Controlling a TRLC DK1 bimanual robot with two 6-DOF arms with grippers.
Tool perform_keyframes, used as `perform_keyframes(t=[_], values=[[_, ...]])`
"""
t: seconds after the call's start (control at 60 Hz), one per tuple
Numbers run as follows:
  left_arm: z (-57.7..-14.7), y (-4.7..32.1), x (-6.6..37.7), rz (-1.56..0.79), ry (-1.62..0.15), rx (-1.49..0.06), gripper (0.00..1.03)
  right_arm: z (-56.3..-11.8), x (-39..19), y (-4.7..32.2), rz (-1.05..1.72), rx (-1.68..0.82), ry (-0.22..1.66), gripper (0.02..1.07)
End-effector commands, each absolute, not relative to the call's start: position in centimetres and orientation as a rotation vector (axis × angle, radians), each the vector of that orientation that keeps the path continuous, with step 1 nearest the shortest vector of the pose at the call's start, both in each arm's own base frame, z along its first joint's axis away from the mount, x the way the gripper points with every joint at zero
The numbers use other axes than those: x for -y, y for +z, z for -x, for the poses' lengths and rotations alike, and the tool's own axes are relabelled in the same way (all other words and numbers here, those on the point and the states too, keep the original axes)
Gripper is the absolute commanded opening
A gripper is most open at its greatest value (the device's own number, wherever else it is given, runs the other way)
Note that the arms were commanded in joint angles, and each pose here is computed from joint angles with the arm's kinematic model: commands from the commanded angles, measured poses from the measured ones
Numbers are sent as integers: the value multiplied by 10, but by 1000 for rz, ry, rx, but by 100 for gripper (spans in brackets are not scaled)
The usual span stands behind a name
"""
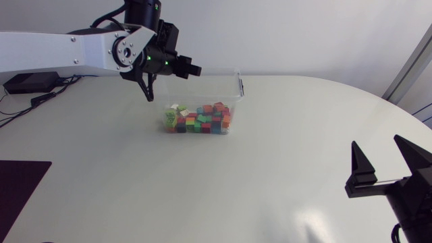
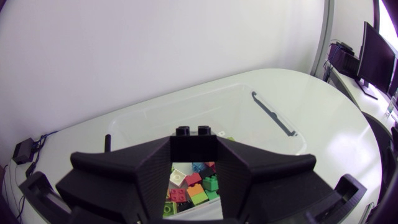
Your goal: Place the duplo bricks in the container
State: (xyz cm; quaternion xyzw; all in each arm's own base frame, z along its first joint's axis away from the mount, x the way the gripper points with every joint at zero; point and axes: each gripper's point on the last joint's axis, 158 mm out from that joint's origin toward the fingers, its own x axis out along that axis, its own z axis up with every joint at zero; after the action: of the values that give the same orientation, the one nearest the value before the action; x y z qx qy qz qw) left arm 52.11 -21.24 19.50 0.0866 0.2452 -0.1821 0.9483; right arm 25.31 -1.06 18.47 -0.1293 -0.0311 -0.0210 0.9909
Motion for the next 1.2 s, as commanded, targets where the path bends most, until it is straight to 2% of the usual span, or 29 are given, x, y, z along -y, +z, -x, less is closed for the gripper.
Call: perform_keyframes(t=[0.0,0.05,0.117,0.2,0.233,0.4,0.633,0.95,1.183], values=[[-535,178,213,-183,-372,-505,10,-254,7,174,269,44,-30,102],[-541,172,213,-185,-370,-513,12,-254,4,171,275,34,-21,102],[-546,167,213,-185,-367,-511,27,-254,2,167,279,19,-10,102],[-552,162,215,-192,-368,-498,84,-255,-1,161,285,-4,4,102],[-555,163,215,-192,-367,-485,99,-255,-3,159,293,-12,16,102],[-558,170,222,-211,-379,-444,100,-255,-4,158,330,-16,17,102],[-546,205,213,-235,-374,-390,99,-254,-3,154,375,-31,13,102],[-509,268,157,-217,-284,-274,99,-254,-4,149,367,-54,25,102],[-478,282,129,-244,-249,-204,99,-254,-6,148,347,-54,34,102]])
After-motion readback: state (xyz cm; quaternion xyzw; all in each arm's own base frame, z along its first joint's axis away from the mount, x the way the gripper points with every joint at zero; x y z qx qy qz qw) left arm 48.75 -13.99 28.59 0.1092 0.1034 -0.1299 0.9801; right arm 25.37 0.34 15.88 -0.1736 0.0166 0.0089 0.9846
